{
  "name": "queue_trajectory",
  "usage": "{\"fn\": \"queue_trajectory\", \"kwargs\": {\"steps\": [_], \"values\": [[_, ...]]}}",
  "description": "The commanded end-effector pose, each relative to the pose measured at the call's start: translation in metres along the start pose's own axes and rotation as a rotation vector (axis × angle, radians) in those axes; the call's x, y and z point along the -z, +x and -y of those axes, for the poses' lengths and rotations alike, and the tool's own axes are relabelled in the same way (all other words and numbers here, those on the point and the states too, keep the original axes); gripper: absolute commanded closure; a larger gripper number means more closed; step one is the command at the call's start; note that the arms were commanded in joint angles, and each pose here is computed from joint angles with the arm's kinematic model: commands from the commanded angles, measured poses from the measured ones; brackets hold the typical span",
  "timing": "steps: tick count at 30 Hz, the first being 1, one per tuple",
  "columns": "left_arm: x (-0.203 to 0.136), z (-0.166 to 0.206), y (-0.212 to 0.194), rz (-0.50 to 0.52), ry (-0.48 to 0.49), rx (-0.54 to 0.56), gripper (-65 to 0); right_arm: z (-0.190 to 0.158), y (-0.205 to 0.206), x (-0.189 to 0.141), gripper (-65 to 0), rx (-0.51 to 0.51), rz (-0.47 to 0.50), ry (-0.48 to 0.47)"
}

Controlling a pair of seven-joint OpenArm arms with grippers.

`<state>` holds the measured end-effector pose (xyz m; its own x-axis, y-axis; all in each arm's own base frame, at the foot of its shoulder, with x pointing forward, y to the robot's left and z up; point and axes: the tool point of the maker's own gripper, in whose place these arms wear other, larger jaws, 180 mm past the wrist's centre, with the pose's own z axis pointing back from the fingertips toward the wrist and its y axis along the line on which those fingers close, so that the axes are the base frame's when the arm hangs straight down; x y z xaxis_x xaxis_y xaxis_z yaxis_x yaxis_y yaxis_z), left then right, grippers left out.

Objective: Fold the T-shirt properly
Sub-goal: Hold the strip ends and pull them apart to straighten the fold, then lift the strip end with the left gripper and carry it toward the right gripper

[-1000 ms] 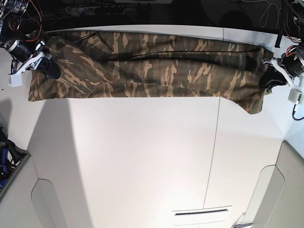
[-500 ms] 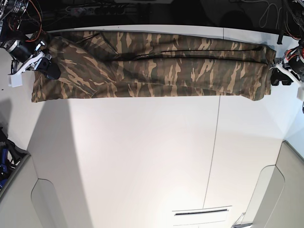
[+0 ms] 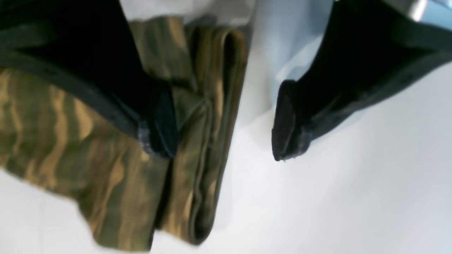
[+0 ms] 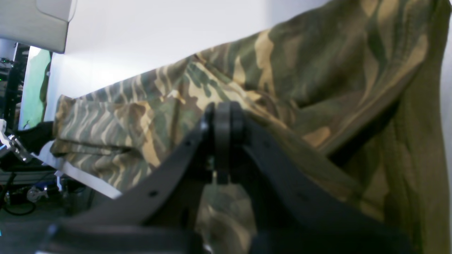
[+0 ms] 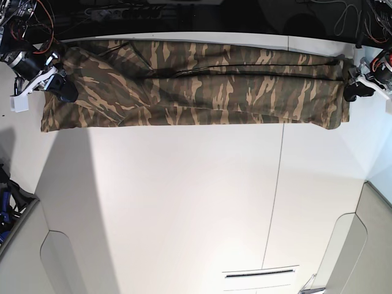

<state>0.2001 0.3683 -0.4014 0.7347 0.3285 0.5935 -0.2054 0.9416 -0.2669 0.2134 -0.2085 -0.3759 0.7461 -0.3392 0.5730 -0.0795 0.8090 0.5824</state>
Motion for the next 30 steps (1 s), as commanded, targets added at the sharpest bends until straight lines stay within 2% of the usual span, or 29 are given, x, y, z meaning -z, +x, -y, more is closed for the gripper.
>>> {"fn": "queue_trajectory", "kwargs": {"steps": [1, 11, 14, 15, 16, 17, 19, 20, 25, 30], "values": [[-0.003, -0.001, 0.006, 0.004, -0.004, 0.016, -45.2, -0.003, 0.013, -0.004, 0.0, -0.022, 0.035, 0.012], [-0.007, 0.033, -0.006, -0.060, -0.197, 0.004, -45.1, -0.003, 0.012, -0.004, 0.0, -0.022, 0.031, 0.012], [-0.009, 0.041, -0.003, -0.044, -0.240, -0.008, -44.8, -0.003, 0.012, -0.004, 0.0, -0.022, 0.031, 0.012], [-0.009, 0.043, -0.001, -0.036, -0.251, -0.015, -42.6, -0.003, 0.012, -0.004, 0.0, -0.022, 0.031, 0.012], [-0.010, 0.046, 0.001, -0.026, -0.270, -0.010, -36.6, -0.003, 0.012, -0.004, 0.0, -0.022, 0.031, 0.012], [-0.010, 0.048, 0.002, -0.020, -0.279, -0.013, -27.9, -0.003, 0.012, -0.004, 0.0, -0.022, 0.031, 0.012], [-0.011, 0.049, 0.003, -0.013, -0.287, -0.019, -6.3, -0.003, 0.013, -0.004, 0.0, -0.022, 0.031, 0.013], [-0.011, 0.050, 0.005, -0.006, -0.294, -0.023, 0.0, -0.003, 0.013, -0.004, 0.0, -0.022, 0.032, 0.013], [-0.016, 0.063, 0.018, 0.040, -0.337, -0.018, 0.0, -0.003, 0.013, -0.004, 0.0, -0.022, 0.032, 0.013], [-0.028, 0.087, 0.038, 0.066, -0.362, 0.107, 0.0, -0.004, 0.014, -0.004, 0.0, -0.023, 0.034, 0.014]]}}
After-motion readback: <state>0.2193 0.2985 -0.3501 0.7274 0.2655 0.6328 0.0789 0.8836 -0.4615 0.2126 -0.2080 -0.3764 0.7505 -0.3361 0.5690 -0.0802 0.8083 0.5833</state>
